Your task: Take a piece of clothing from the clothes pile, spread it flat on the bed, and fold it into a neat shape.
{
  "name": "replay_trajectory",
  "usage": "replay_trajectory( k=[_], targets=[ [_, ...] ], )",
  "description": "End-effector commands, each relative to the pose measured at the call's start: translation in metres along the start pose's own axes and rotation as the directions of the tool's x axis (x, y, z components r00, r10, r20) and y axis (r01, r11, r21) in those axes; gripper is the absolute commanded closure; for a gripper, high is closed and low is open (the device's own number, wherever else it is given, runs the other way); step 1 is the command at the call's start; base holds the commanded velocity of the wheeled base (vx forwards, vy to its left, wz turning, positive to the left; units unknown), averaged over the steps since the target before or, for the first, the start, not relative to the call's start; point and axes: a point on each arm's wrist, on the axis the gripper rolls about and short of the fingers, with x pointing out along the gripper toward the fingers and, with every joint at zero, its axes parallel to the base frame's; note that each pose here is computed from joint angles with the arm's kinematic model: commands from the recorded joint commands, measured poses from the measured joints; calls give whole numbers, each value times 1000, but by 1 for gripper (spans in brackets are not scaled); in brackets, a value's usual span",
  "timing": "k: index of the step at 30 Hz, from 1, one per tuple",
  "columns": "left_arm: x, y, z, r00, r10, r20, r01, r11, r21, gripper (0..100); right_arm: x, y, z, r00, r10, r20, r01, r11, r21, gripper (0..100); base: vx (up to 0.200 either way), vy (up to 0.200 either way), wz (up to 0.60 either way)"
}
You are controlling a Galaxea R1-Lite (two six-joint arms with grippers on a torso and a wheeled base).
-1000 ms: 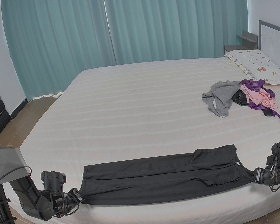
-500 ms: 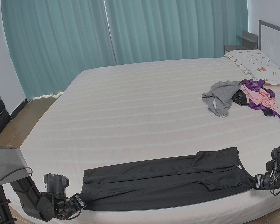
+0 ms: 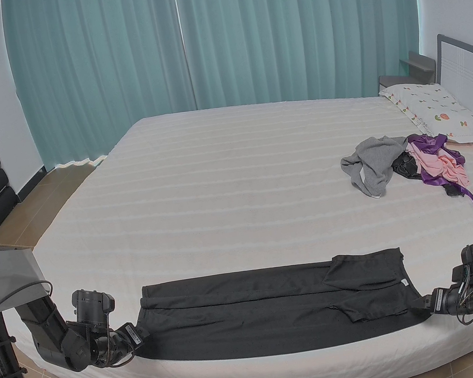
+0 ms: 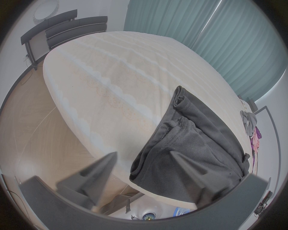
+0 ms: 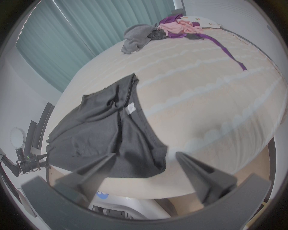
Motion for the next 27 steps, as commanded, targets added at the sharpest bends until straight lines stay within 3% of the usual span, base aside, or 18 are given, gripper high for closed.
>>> replay_trajectory(
  k=[1, 7, 12, 15, 17, 27],
  targets=[
    [-8, -2, 8, 999, -20, 38, 21, 1000, -9, 0, -7, -5, 15, 996, 2, 95, -4, 1000, 29, 0, 0, 0, 0],
    [-17, -9, 25, 992, -72, 107, 77, 996, -44, 0, -12, -11, 32, 982, 18, 188, -31, 997, 67, 0, 0, 0, 0],
    [-16, -22, 40, 974, -190, 120, 199, 977, -74, 0, -10, -8, 41, 972, 88, 217, -111, 989, 98, 0, 0, 0, 0],
    [-12, -30, 45, 950, -306, 60, 308, 951, -32, 0, -7, -5, 43, 968, 135, 213, -162, 980, 115, 0, 0, 0, 0],
    [-3, -30, 45, 941, -338, 17, 338, 941, 18, 0, -4, -2, 40, 968, 166, 187, -188, 977, 106, 0, 0, 0, 0],
    [22, -31, 45, 945, -328, -10, 323, 927, 192, 0, 21, 14, 50, 959, 232, 166, -241, 970, 40, 0, 0, 0, 0]
  ],
)
